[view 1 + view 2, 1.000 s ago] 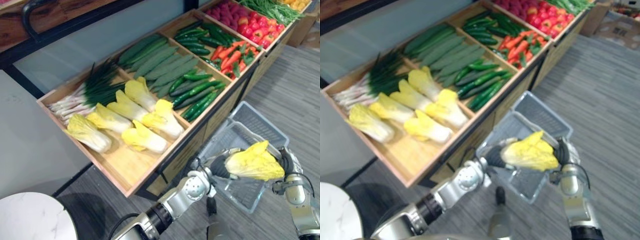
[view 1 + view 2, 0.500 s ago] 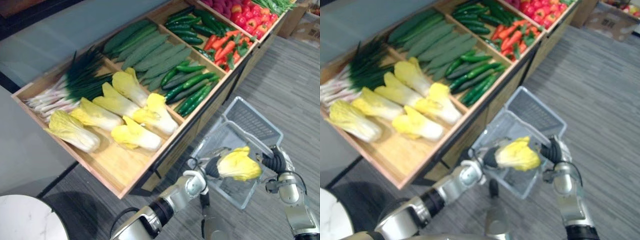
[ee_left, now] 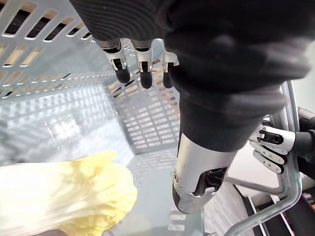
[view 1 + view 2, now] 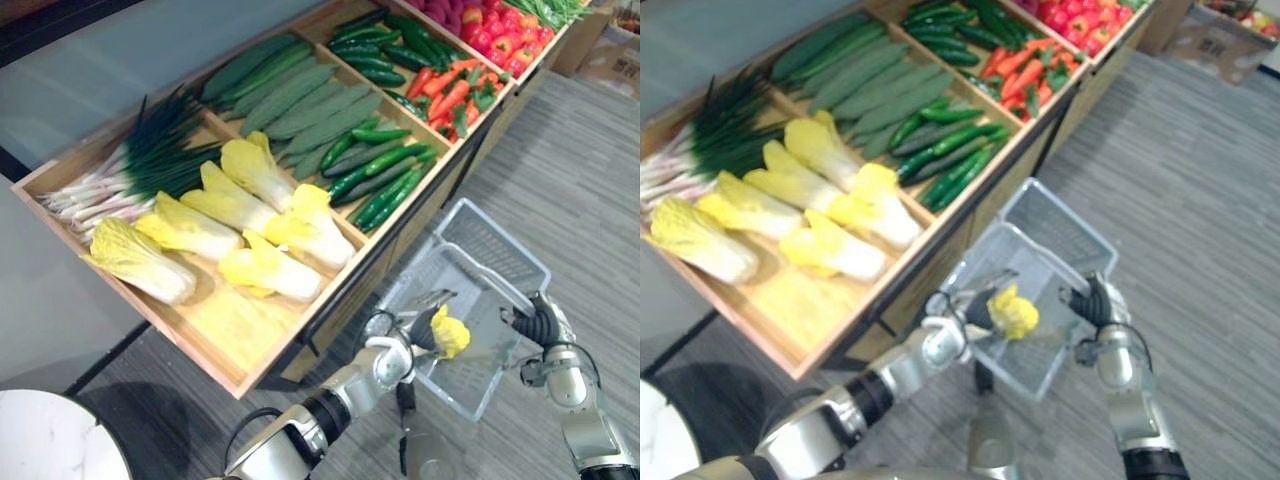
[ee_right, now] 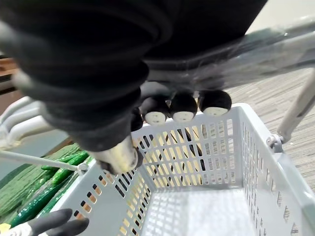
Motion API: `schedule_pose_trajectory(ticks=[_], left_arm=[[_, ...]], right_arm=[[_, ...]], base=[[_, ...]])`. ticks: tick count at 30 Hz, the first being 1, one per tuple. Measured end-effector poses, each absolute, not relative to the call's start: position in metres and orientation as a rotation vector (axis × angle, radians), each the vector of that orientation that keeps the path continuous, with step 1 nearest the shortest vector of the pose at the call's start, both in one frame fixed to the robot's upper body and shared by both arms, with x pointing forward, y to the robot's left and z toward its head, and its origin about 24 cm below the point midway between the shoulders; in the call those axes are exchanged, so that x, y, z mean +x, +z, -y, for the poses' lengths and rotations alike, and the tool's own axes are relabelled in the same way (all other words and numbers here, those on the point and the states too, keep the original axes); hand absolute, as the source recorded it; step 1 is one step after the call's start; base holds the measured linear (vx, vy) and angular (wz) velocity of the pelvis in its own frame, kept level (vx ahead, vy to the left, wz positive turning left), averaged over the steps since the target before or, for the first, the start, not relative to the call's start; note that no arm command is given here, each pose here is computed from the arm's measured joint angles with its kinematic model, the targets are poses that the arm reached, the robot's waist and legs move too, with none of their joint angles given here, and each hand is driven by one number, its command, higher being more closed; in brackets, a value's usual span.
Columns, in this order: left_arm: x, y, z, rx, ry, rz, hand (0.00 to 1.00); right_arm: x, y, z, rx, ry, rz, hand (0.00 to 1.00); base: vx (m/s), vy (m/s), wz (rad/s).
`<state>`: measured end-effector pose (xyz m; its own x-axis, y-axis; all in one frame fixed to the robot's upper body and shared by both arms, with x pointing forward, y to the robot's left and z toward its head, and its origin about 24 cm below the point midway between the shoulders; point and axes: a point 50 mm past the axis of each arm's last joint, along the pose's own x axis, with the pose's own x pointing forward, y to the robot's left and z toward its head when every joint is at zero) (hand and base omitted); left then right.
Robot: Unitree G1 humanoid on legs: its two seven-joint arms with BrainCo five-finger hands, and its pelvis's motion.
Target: Pick vegetable in the basket
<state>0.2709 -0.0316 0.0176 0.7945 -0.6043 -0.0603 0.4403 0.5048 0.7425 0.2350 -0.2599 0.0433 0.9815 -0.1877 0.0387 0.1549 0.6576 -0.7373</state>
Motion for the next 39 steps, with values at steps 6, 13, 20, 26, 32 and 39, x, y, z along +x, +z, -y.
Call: schedule_pose_trajectory(ticks=[6, 13, 20, 26, 32, 39], left_arm=[[0.252, 0.076, 0.041, 0.570, -0.650, 0.445, 0.00], [0.241, 0.133, -0.045, 0.338, -0.398, 0.626, 0.00], [0.219, 0.133, -0.129, 0.358, -0.018, 0.582, 0.00], [0.194, 0.105, -0.182, 0.411, 0.301, 0.404, 0.00], [0.167, 0.039, -0.227, 0.457, 0.600, 0.061, 0.00], [0.125, -0.055, -0.253, 0.477, 0.710, -0.471, 0.00]], right_arm=[[0.223, 0.024, 0.276, -0.844, -0.225, -0.151, 1.00], [0.181, -0.021, 0.298, -0.818, -0.277, -0.394, 1.00], [0.145, -0.051, 0.316, -0.794, -0.324, -0.592, 1.00], [0.130, -0.065, 0.316, -0.707, -0.405, -0.659, 1.00], [0.114, -0.075, 0.318, -0.653, -0.466, -0.720, 1.00], [0.106, -0.082, 0.314, -0.635, -0.487, -0.750, 1.00]], base=[[-0.01, -0.025, 0.27], [-0.03, -0.029, 0.34], [0.01, -0.016, 0.35], [-0.04, -0.025, 0.32], [-0.04, -0.052, 0.32], [-0.02, -0.033, 0.11]])
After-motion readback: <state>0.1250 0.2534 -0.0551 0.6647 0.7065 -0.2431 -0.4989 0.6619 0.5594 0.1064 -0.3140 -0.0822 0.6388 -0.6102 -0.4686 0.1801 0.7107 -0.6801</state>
